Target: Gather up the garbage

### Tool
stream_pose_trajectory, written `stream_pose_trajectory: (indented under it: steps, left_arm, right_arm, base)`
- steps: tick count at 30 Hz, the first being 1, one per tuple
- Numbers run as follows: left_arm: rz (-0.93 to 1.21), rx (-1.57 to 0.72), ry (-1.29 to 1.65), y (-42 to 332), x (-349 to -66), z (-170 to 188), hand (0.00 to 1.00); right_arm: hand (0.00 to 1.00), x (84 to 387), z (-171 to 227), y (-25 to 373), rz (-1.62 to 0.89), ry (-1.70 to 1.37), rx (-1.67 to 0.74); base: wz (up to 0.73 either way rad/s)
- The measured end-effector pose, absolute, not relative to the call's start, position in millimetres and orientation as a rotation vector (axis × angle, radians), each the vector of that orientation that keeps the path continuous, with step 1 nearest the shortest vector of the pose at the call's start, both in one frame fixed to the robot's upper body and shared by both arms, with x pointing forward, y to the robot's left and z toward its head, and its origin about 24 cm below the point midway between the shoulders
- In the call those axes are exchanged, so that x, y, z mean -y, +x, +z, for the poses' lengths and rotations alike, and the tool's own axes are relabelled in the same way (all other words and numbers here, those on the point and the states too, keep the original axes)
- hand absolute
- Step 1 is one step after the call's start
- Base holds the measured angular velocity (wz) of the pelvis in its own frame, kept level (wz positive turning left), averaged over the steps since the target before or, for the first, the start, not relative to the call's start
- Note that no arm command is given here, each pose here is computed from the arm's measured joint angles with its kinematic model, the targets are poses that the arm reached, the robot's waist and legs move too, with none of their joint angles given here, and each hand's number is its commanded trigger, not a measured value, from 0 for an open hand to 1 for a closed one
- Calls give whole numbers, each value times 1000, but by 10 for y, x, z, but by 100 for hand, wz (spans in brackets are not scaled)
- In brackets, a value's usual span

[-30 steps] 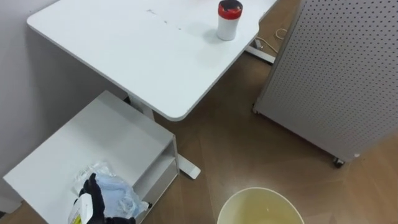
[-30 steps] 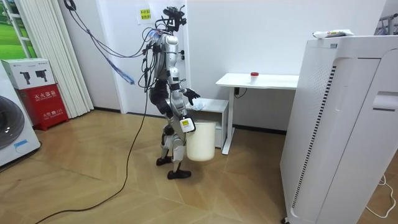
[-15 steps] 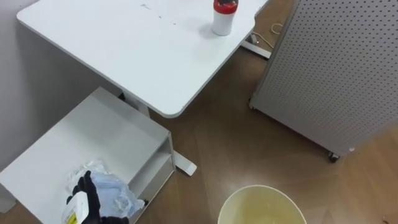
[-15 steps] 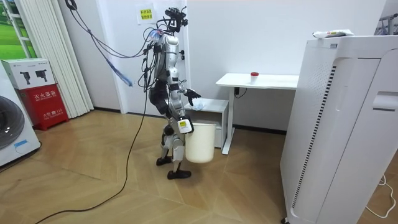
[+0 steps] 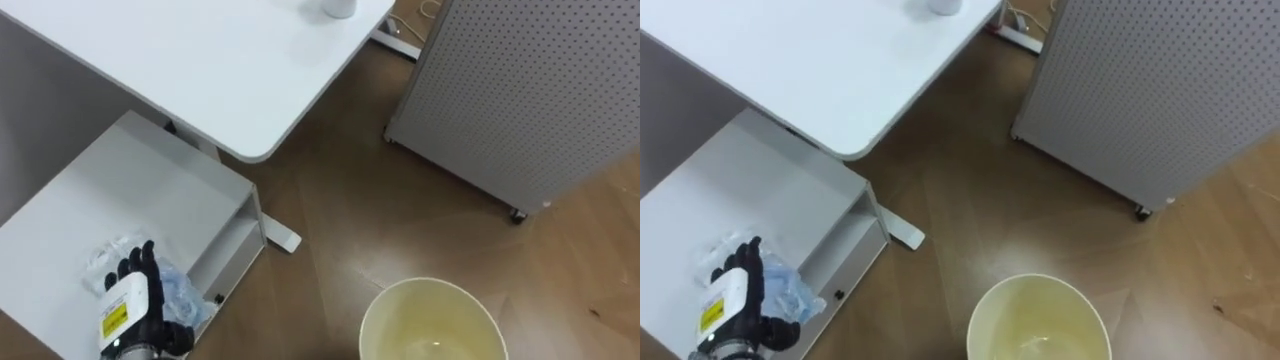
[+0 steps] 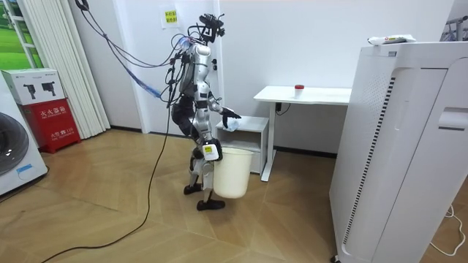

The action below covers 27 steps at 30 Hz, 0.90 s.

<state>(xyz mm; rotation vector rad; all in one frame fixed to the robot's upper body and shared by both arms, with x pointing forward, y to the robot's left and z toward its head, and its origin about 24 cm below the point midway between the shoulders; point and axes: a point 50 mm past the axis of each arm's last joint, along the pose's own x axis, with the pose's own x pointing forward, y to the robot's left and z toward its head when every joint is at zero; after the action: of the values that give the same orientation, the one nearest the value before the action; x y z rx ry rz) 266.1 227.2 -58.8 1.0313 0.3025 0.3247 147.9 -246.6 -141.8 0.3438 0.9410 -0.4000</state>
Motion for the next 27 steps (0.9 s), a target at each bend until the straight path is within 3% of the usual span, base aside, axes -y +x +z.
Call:
stream_pose_trajectory:
  steps: [22,23,24,27]
  left_arm:
    - [339,-280,1134,2871,-2310,-412,0]
    - [339,-280,1134,2871,-2311,-413,41]
    - [340,-280,1134,2870,-2311,-413,100]
    - [330,-293,1154,2840,-2320,-445,100]
  right_arm:
    - [100,2638,-1396,1415,-520,448,-939]
    - [100,2638,-1398,1410,-523,453,-939]
    - [100,2639,-1401,1400,-529,459,-940]
    - [100,2633,-1406,1392,-543,485,-936]
  base:
    - [1]
    - [0]
    - [0]
    - [-4]
